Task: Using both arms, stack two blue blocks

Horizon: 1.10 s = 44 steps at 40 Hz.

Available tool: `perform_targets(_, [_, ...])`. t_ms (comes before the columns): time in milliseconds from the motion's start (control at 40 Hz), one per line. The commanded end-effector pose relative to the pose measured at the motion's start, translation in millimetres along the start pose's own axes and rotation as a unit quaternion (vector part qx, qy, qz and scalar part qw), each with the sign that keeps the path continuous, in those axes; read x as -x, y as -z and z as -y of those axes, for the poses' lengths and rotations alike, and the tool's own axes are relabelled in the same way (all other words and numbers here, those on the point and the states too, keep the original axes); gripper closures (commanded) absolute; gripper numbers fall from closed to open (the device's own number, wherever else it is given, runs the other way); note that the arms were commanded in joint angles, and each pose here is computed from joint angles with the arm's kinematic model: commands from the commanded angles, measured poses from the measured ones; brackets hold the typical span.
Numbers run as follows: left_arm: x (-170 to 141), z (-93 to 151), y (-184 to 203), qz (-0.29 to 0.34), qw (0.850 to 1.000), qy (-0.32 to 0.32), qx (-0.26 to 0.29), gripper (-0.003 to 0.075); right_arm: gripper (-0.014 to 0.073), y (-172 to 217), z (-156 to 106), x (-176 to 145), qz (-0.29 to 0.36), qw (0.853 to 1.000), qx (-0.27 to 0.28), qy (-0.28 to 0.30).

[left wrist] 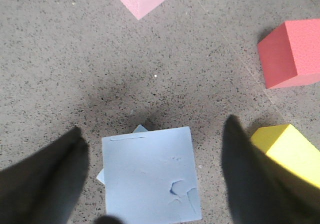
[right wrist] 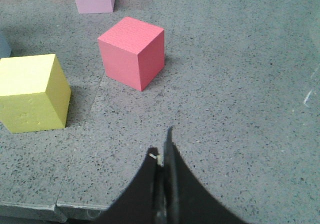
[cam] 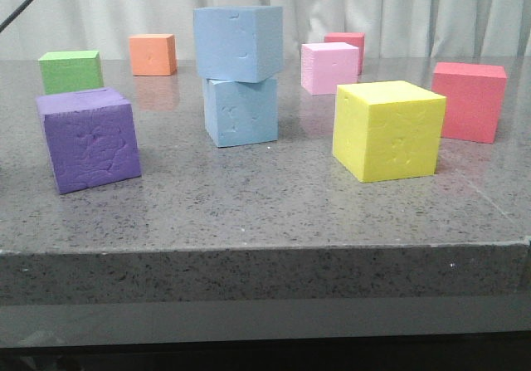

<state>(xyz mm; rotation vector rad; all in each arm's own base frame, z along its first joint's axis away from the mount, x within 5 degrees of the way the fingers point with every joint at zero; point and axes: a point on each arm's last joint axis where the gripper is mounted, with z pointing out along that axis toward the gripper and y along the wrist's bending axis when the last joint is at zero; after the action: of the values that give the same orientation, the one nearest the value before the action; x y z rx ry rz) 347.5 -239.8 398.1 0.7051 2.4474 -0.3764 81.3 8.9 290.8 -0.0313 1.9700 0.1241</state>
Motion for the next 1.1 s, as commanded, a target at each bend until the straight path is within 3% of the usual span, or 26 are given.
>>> perform_targets(0, [7,7,37,0.058,0.998,-0.004,-0.006,0.0418,0.0662,4,-1,14,0.049,0.999,0.001,0.01])
perform_targets(200, [4,6,42,0.044,0.999,-0.007,0.005,0.0734,0.0662,4,-1,14,0.049,0.999,0.001,0.01])
perform_targets(425, [3,7,66,0.068,0.998,-0.011,0.009,0.0741,0.0662,4,-1,14,0.049,0.999,0.001,0.01])
perform_targets(626, [-5,0,90,0.082,0.995,-0.024,0.057,0.0741,0.0662,4,-1,14,0.049,0.999,0.001,0.01])
perform_targets(851, [-32,-1,101,0.062,0.996,-0.027,0.061,0.0741,0.0662,4,-1,14,0.049,0.999,0.001,0.01])
perform_targets(1076, [-64,-2,117,0.112,0.991,-0.032,0.058,0.0741,0.0662,4,-1,14,0.049,0.999,0.001,0.01])
